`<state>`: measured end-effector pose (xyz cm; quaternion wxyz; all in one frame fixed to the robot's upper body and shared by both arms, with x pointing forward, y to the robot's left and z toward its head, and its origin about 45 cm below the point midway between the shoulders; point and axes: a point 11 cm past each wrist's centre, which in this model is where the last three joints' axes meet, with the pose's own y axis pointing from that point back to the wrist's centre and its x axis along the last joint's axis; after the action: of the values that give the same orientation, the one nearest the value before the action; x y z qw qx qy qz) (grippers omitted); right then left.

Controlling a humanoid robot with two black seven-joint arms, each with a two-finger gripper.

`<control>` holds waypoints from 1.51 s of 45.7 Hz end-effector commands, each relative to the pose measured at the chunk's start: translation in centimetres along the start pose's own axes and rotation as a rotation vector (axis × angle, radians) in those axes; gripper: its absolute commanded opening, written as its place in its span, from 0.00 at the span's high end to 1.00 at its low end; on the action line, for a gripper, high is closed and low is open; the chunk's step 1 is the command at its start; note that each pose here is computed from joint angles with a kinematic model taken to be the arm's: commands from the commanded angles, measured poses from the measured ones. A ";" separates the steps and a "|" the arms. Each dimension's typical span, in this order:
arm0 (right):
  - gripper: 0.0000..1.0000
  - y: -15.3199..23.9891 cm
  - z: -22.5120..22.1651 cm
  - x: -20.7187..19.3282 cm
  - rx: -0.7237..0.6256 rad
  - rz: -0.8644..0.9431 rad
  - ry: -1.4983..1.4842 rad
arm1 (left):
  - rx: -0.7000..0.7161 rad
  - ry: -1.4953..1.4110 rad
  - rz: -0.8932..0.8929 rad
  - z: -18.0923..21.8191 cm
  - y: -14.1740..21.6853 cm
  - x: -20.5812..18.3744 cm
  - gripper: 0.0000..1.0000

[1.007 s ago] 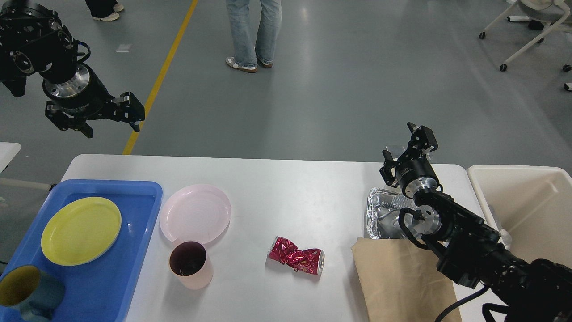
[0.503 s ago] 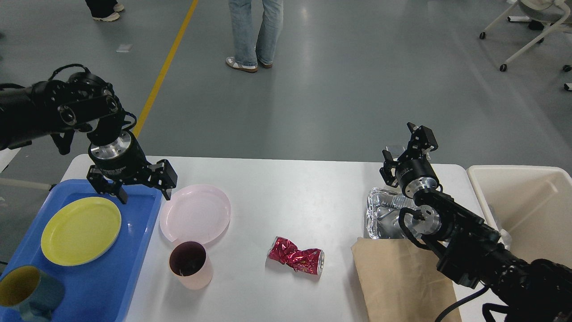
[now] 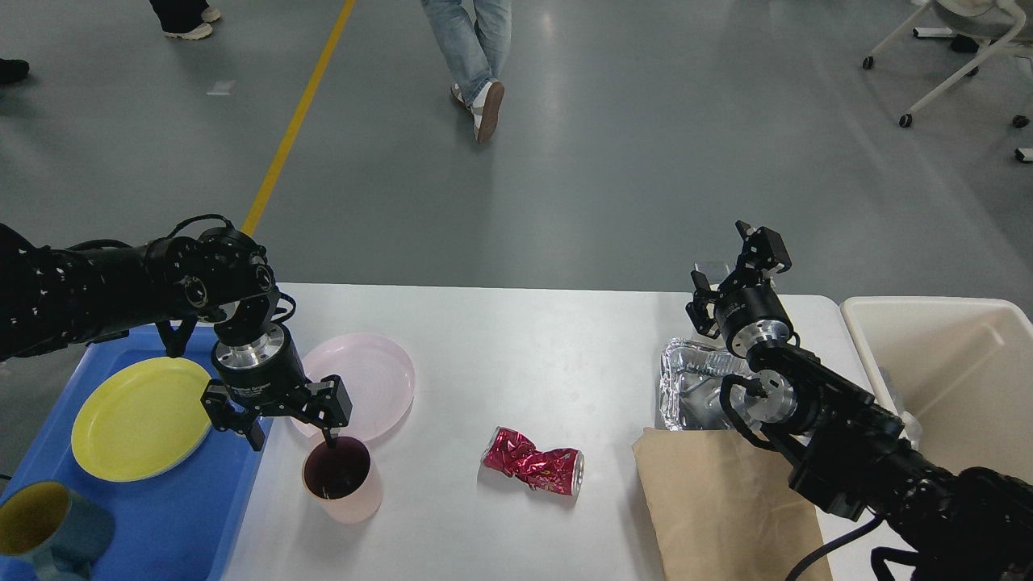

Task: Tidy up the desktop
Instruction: 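Lower the left gripper onto the pink cup and grasp it, then carry the pink cup with the left gripper onto the blue tray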

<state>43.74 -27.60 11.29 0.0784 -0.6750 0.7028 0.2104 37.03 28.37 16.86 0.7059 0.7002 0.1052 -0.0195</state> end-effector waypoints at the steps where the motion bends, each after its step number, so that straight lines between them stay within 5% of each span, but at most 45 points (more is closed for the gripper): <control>1: 0.00 0.0 0.0 0.0 0.000 0.000 0.000 | 0.003 -0.011 -0.018 0.4 -0.8 -0.4 0.09; 6: 0.00 0.0 0.0 0.0 0.000 0.000 0.000 | 0.008 -0.012 -0.036 0.4 -1.7 -0.8 0.14; 15: 0.00 0.0 0.0 0.0 0.000 0.000 0.000 | 0.024 -0.020 -0.043 0.3 -2.2 -0.9 0.45; 24: 0.00 0.0 0.0 0.0 0.000 0.000 0.000 | 0.028 -0.032 -0.053 0.7 -2.7 -1.2 0.53; 38: 0.00 0.0 0.0 0.0 0.000 0.000 0.000 | 0.032 -0.051 -0.068 1.4 -3.3 -1.5 0.99; 51: 0.00 0.0 0.0 0.0 0.000 0.000 0.000 | 0.018 -0.062 -0.024 2.4 -1.3 -0.6 1.00; 69: 0.00 0.0 0.0 0.0 0.000 0.000 0.000 | -0.042 -0.044 0.198 2.6 9.7 3.0 1.00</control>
<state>43.74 -27.60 11.29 0.0784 -0.6750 0.7028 0.2104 40.59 25.42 22.75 0.7143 0.6990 0.0351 0.0026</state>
